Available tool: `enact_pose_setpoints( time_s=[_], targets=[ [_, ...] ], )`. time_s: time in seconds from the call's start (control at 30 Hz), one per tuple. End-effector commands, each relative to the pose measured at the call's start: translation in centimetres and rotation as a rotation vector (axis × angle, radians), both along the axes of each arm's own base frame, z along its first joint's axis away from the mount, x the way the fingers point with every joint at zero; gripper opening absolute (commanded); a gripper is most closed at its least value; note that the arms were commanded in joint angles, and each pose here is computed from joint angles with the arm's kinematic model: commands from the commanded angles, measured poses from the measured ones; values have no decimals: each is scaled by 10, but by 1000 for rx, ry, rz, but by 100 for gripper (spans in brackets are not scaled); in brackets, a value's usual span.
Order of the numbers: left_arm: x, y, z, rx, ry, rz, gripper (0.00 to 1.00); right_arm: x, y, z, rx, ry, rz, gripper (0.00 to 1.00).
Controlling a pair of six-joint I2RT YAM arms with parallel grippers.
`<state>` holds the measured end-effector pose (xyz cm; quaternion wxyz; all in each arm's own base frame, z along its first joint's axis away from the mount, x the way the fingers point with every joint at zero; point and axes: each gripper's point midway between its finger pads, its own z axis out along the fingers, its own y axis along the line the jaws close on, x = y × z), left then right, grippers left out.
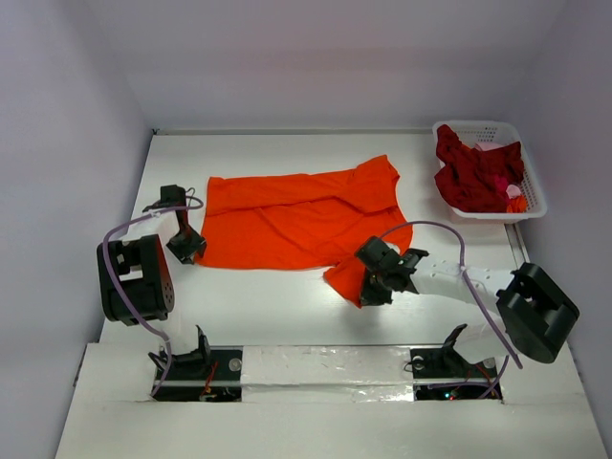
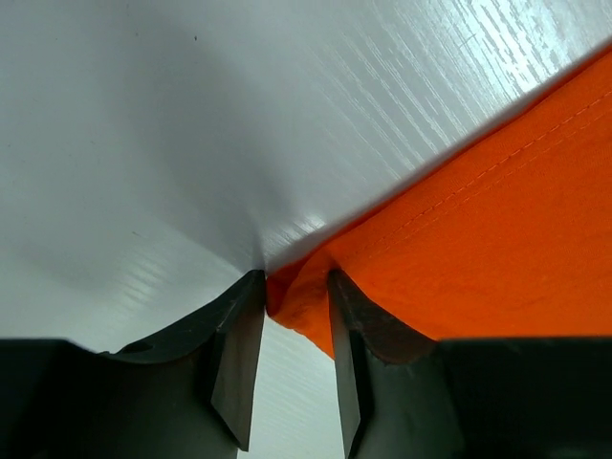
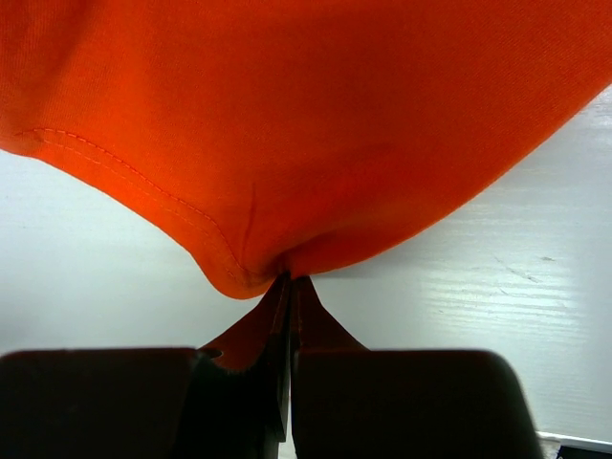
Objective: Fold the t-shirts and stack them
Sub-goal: Fold the tshirt
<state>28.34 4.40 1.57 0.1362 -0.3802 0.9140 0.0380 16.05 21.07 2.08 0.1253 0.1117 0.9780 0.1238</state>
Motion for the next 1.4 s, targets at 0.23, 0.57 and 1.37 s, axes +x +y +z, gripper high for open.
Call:
enact_pose_setpoints(
  time_s=[0.23,0.57,1.37],
  targets=[
    [4,5,0,11,7,2,24,12,11,11,24,-49,6,0],
    [3,8,3,22,26,9,5,14,9,15,17,-59,-2,0],
    [24,8,48,17,-56,16,5,56,-14,68,-20,-163,-63,0]
  ],
)
